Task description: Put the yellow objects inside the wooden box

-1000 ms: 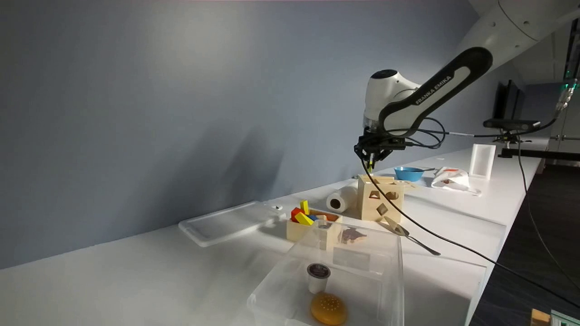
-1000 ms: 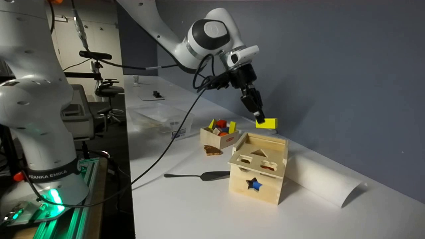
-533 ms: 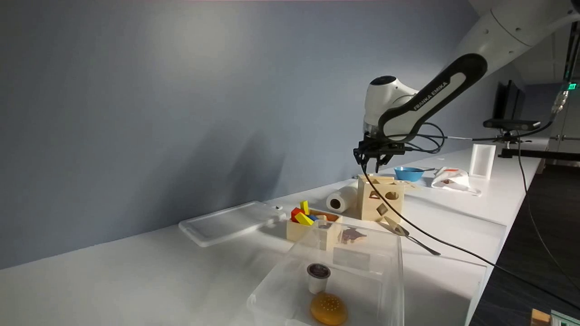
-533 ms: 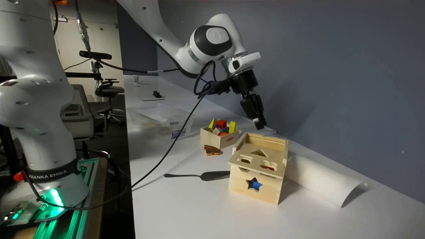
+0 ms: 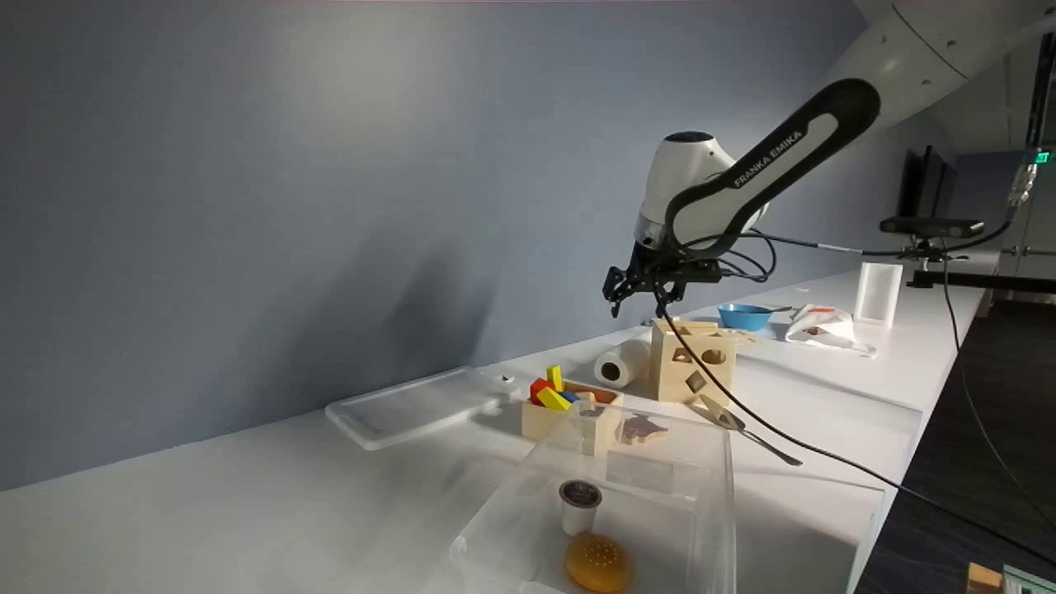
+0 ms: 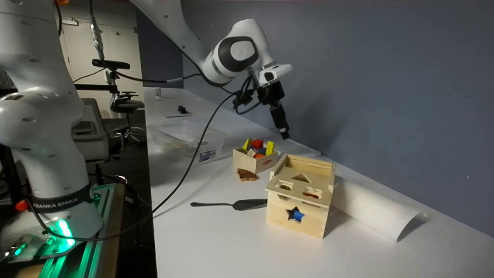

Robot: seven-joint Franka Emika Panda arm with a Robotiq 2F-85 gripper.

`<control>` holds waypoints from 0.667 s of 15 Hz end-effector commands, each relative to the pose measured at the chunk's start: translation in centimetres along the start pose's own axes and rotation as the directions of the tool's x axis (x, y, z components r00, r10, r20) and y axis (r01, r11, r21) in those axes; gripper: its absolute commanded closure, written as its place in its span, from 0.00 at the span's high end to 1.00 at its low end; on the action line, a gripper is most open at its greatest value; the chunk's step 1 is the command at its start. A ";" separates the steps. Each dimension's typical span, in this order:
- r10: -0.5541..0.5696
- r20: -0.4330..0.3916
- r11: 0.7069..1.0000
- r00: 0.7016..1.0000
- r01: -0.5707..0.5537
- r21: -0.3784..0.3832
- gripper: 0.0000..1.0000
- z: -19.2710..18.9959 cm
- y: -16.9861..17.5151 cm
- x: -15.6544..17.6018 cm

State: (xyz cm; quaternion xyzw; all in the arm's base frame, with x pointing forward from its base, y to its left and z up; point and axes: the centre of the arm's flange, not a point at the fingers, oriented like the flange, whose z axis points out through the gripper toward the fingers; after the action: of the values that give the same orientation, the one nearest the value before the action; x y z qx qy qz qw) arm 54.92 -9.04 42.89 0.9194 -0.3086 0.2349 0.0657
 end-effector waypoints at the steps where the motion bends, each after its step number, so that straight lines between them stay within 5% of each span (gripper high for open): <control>1: -0.145 0.079 0.983 0.986 0.135 0.122 1.00 -0.8 -2.2 -2.5; 5: -0.337 0.095 0.922 0.937 0.308 0.236 1.00 -1.1 -5.6 -5.0; 10: -0.586 0.023 0.773 0.810 0.550 0.317 1.00 0.0 -7.5 -6.8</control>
State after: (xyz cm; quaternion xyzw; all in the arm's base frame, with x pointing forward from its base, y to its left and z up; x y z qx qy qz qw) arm 54.88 0.66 40.93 0.9803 -0.0543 0.1891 -0.0137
